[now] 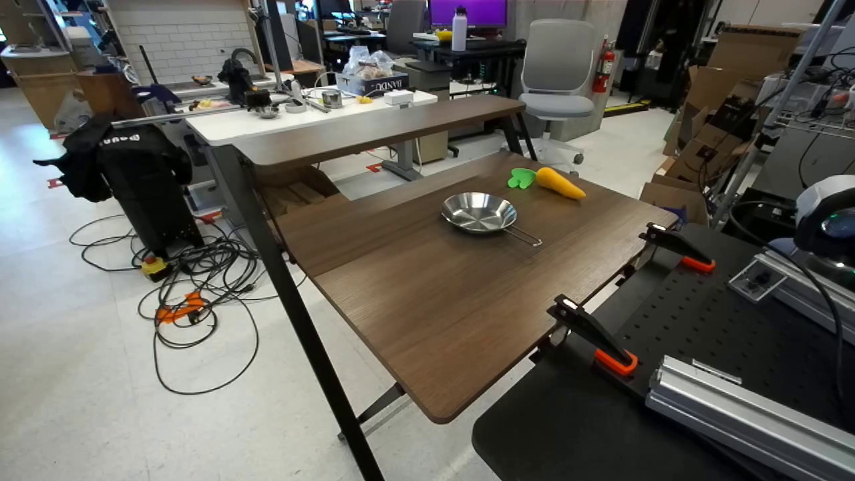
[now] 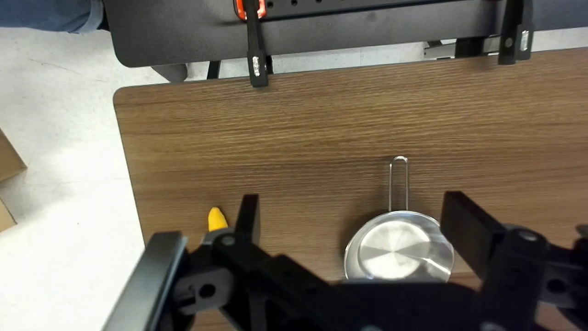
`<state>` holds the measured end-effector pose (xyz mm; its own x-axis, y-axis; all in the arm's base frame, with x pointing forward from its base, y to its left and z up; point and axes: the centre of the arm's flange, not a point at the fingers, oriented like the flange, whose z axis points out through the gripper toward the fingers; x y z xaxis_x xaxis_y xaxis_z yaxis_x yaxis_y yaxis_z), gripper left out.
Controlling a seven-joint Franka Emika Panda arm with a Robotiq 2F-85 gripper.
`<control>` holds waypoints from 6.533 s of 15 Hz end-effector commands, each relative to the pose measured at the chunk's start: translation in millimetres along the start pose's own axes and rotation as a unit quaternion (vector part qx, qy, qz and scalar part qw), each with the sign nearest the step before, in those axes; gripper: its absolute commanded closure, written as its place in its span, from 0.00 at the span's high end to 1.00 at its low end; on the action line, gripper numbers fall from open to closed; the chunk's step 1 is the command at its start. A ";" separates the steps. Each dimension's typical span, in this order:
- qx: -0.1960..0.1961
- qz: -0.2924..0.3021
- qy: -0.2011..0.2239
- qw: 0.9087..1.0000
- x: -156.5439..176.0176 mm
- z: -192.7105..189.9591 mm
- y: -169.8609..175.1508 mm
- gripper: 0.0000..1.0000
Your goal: Put the carrot toy on the silver pan
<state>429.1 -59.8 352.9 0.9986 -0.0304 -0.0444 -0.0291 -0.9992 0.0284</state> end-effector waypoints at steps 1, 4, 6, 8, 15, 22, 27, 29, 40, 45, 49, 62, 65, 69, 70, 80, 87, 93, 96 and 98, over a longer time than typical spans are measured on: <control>0.001 -0.010 -0.002 1.000 39.6 43.0 18.1 1.00; -0.001 -0.010 -0.009 1.000 64.0 66.1 34.0 1.00; -0.001 -0.005 -0.012 1.000 82.3 76.9 47.9 1.00; -0.003 -0.002 -0.014 1.000 99.3 86.1 61.6 1.00; -0.011 -0.032 -0.007 0.999 145.9 119.8 80.3 1.00; -0.016 -0.043 -0.005 0.999 174.3 161.1 81.4 1.00; -0.017 -0.042 -0.011 0.999 185.8 182.5 87.1 1.00; -0.017 -0.041 -0.011 0.999 189.3 187.7 90.4 1.00; -0.020 -0.036 -0.016 0.999 188.0 215.7 107.1 1.00; -0.023 -0.045 -0.009 0.999 186.8 224.0 106.7 0.56; -0.027 -0.049 -0.001 0.998 186.5 223.3 106.2 0.25; -0.014 -0.082 0.029 0.996 168.8 146.6 44.6 0.03; -0.005 -0.103 0.039 0.994 165.4 129.1 15.3 0.03; 0.003 -0.132 0.043 0.990 162.8 120.1 -20.4 0.03; 0.004 -0.137 0.043 0.990 162.1 120.2 -27.7 0.03; 0.012 -0.173 0.028 0.985 161.5 134.1 -78.0 0.38; 0.012 -0.175 0.026 0.984 157.0 132.9 -79.2 0.88; 0.010 -0.174 0.036 0.984 152.4 113.5 -77.7 1.00; 0.008 -0.173 0.049 0.984 149.3 95.8 -76.5 1.00; 0.006 -0.170 0.058 0.984 145.5 82.2 -76.4 1.00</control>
<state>589.5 8.5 233.0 0.9510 0.3061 0.0432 0.3056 -0.9520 0.0165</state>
